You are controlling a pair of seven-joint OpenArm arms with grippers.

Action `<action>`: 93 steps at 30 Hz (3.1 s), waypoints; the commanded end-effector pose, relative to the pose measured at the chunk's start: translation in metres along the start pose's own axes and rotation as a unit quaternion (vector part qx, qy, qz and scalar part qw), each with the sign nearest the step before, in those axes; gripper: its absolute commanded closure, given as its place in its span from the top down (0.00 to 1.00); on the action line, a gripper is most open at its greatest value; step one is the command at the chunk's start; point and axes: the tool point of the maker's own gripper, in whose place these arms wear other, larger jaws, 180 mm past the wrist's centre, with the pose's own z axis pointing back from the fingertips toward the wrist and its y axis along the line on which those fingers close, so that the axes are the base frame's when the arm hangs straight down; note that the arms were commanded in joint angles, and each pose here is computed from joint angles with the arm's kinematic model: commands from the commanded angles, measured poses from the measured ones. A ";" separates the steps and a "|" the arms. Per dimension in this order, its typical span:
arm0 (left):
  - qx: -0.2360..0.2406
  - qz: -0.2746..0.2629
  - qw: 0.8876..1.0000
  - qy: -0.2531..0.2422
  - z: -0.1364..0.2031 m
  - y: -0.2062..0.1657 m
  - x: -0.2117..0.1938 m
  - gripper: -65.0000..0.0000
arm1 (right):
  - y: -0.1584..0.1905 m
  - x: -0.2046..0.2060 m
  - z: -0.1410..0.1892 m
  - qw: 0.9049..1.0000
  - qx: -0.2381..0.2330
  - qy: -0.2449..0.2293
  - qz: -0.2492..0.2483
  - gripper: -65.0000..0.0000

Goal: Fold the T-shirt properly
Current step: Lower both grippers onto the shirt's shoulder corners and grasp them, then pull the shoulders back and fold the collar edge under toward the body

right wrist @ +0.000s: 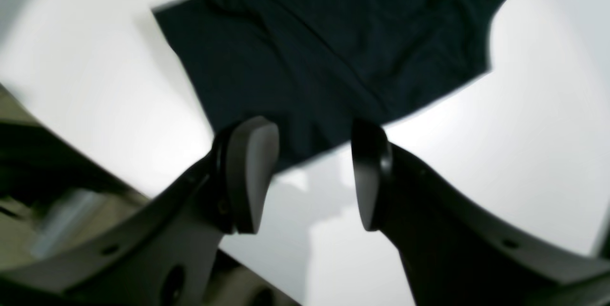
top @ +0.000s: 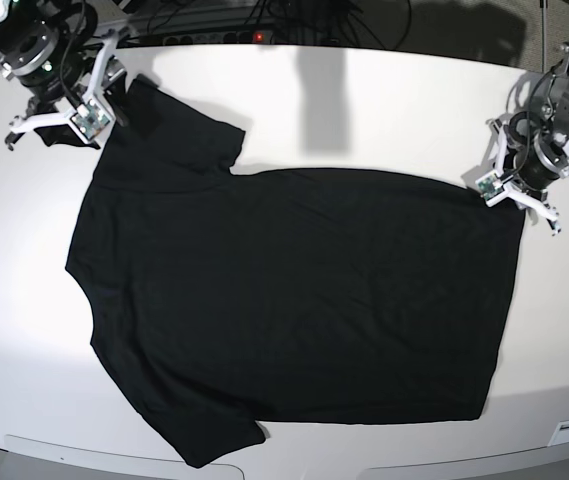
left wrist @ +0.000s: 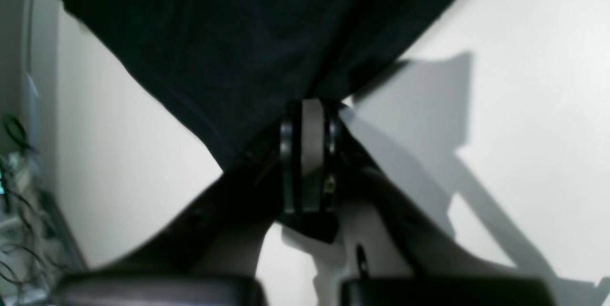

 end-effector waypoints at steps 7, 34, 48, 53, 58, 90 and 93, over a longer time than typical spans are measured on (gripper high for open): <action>-0.069 0.028 0.996 0.046 0.001 -0.037 -0.022 0.00 | -0.013 -0.037 -0.017 0.994 0.018 0.033 0.104 0.45; -0.015 0.046 0.996 0.072 -0.003 -0.021 -0.026 0.00 | -0.013 -0.069 -0.113 0.926 0.083 0.092 0.357 0.45; -0.016 0.050 0.996 0.075 -0.003 -0.022 -0.027 0.00 | 0.010 -0.055 -0.120 0.936 0.113 0.069 0.325 0.16; -0.023 0.081 0.994 0.062 -0.004 -0.025 -0.022 0.00 | -0.010 -0.056 -0.122 0.945 0.059 0.091 0.309 0.00; -0.011 0.156 0.986 0.063 -0.002 -0.024 -0.024 0.00 | -0.023 -0.059 -0.112 0.963 0.030 0.114 0.241 0.00; 0.256 0.164 0.950 0.072 0.102 -0.036 -0.043 0.00 | -0.006 -0.078 -0.002 0.997 0.011 0.069 0.041 0.00; 0.270 0.182 0.944 0.047 0.095 -0.025 -0.028 0.00 | -0.018 -0.065 -0.010 0.999 -0.003 0.044 0.019 0.00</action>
